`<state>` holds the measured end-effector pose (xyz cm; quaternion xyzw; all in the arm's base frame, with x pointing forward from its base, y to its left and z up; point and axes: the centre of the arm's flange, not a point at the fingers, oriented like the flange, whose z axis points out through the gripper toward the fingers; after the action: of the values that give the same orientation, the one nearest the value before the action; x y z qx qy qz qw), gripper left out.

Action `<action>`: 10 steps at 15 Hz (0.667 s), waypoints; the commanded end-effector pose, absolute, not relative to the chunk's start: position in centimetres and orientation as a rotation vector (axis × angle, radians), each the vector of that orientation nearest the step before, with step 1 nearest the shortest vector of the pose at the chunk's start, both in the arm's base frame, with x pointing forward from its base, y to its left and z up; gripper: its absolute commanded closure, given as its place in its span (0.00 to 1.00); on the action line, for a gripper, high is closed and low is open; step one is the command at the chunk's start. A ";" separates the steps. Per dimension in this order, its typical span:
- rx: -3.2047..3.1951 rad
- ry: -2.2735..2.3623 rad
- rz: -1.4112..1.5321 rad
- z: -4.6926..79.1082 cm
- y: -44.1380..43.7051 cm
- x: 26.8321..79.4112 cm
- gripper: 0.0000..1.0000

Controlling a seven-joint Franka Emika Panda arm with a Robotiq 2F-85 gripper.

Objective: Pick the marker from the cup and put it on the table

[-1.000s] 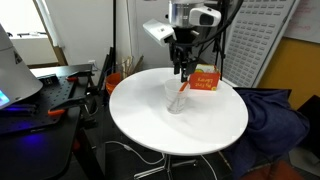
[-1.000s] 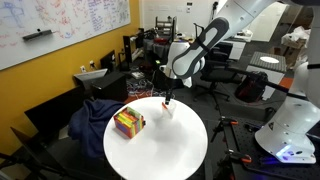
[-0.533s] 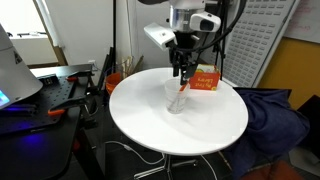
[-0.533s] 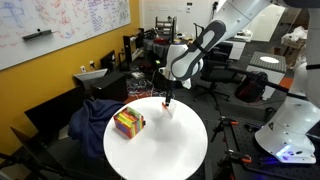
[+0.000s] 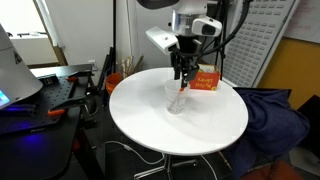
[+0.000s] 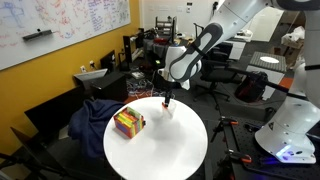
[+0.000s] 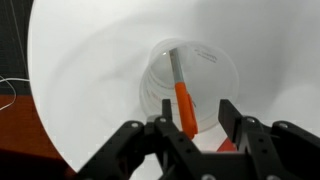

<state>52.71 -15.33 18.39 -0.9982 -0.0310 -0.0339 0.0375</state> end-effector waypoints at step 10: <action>-3.058 -0.069 -0.037 17.2 -15.8 54.9 0.48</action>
<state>53.71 -15.56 17.18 -0.9984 -0.0318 -0.0254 0.0386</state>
